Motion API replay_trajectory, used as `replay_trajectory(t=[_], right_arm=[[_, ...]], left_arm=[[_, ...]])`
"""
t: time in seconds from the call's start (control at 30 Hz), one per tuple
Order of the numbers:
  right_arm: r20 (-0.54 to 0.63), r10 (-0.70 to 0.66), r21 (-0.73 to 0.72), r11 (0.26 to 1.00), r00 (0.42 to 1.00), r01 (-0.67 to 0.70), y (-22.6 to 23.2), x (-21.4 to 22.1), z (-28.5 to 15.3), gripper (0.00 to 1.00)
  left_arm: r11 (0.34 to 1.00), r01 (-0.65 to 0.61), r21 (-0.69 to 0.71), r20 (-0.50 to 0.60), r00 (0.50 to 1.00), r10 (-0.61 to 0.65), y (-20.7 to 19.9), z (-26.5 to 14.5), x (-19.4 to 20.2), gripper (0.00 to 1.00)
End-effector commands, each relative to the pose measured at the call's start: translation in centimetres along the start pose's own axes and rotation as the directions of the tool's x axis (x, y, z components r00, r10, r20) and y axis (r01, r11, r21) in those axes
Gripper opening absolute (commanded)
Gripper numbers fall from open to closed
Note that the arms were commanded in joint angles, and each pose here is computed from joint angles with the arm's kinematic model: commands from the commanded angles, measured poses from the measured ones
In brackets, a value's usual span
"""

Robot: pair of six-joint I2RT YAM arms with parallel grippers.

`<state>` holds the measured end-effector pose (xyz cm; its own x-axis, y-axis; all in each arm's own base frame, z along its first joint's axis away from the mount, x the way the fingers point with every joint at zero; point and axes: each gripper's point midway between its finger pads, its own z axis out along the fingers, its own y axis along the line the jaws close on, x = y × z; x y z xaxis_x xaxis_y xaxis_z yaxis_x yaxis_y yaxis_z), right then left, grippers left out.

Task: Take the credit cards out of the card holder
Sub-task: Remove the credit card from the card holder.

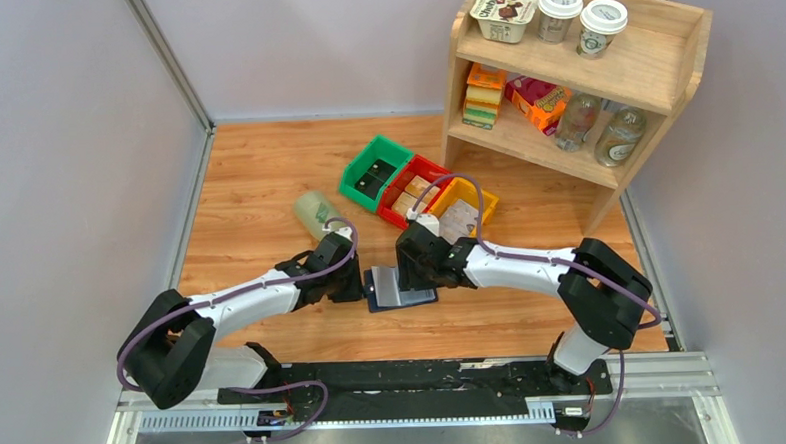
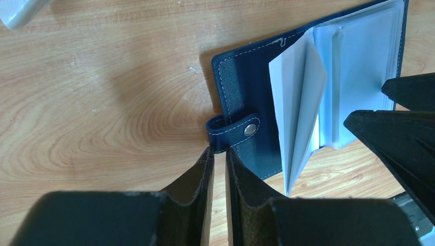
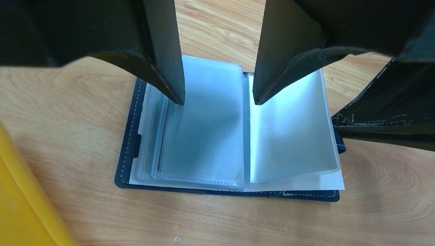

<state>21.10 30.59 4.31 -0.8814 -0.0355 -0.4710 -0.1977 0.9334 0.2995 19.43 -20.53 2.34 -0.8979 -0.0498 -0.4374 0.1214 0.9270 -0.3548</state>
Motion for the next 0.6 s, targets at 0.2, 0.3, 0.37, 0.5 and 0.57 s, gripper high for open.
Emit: replay_trajectory(t=[0.2, 0.3, 0.37, 0.5, 0.57], right_arm=[[0.074, -0.023, 0.055, 0.998, 0.997, 0.019, -0.1, -2.4, -0.7, 0.55], [0.06, -0.026, 0.067, 0.998, 0.998, 0.022, -0.3, -2.1, -0.4, 0.55], [0.054, -0.027, 0.067, 0.997, 0.998, 0.023, -0.3, -1.9, -0.2, 0.55], [0.045, -0.029, 0.102, 0.995, 0.999, 0.024, -1.0, -1.6, 0.4, 0.56], [0.038, -0.034, 0.103, 0.994, 0.999, 0.03, -1.0, -1.4, 0.5, 0.56]], left_arm=[[0.999, 0.011, 0.031, -0.012, 1.0, -0.01, -0.7, 0.4, 0.2, 0.19], [0.999, 0.011, 0.036, -0.012, 1.0, -0.01, -0.8, 0.4, 0.1, 0.18], [0.999, 0.009, 0.036, -0.014, 1.0, -0.009, -0.9, 0.4, 0.1, 0.18], [0.999, 0.008, 0.036, -0.018, 1.0, -0.007, -0.8, 0.6, 0.2, 0.17], [0.999, 0.006, 0.041, -0.014, 1.0, -0.005, -1.0, 0.5, 0.1, 0.17]])
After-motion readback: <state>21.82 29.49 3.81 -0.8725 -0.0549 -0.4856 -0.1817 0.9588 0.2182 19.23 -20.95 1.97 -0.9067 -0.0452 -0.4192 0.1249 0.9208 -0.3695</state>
